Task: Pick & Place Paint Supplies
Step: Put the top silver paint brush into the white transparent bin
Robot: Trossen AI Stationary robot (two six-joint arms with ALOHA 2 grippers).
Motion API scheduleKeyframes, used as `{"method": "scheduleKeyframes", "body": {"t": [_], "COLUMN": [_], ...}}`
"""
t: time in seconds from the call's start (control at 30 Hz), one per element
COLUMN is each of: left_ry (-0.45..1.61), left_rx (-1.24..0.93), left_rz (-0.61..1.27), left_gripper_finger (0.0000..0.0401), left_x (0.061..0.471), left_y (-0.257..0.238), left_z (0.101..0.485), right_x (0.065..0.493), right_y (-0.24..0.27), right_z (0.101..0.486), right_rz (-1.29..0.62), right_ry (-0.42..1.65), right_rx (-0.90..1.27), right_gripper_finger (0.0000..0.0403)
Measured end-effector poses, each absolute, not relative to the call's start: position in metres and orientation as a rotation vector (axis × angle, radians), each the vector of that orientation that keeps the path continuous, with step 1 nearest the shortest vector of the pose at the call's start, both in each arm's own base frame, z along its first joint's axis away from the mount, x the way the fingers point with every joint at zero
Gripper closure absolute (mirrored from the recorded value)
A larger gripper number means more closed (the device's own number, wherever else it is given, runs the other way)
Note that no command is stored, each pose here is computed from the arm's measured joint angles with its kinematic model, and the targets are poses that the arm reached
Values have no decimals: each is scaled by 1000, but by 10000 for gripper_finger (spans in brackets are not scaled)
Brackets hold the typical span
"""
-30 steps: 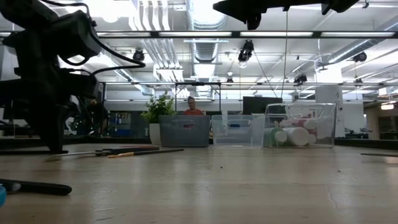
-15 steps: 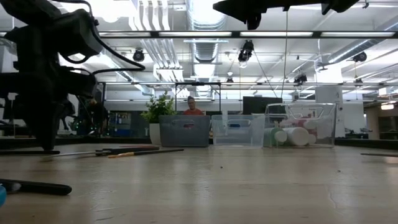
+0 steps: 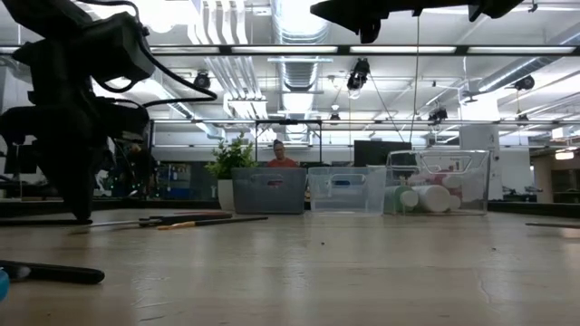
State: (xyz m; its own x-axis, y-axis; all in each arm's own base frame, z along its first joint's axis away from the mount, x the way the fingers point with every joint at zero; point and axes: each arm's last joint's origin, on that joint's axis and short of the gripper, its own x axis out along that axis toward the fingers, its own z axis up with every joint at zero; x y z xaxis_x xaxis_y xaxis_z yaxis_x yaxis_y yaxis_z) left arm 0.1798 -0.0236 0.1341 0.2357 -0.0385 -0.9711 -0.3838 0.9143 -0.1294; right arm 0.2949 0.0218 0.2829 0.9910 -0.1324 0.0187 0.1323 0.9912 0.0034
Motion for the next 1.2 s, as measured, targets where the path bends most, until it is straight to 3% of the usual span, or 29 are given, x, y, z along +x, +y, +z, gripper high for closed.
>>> {"method": "scheduleKeyframes", "body": {"t": [0.6, 1.2], "left_ry": [1205, 934], "left_rx": [-335, -319], "left_rz": [241, 227], "left_gripper_finger": [370, 368], "left_x": [194, 242], "left_y": [-20, -3], "left_z": [130, 106], "right_x": [295, 295], "right_y": [22, 22], "right_z": [283, 283], "right_rz": [-133, -133], "right_ry": [-18, -18], "right_rx": [1, 1], "right_gripper_finger": [115, 115]}}
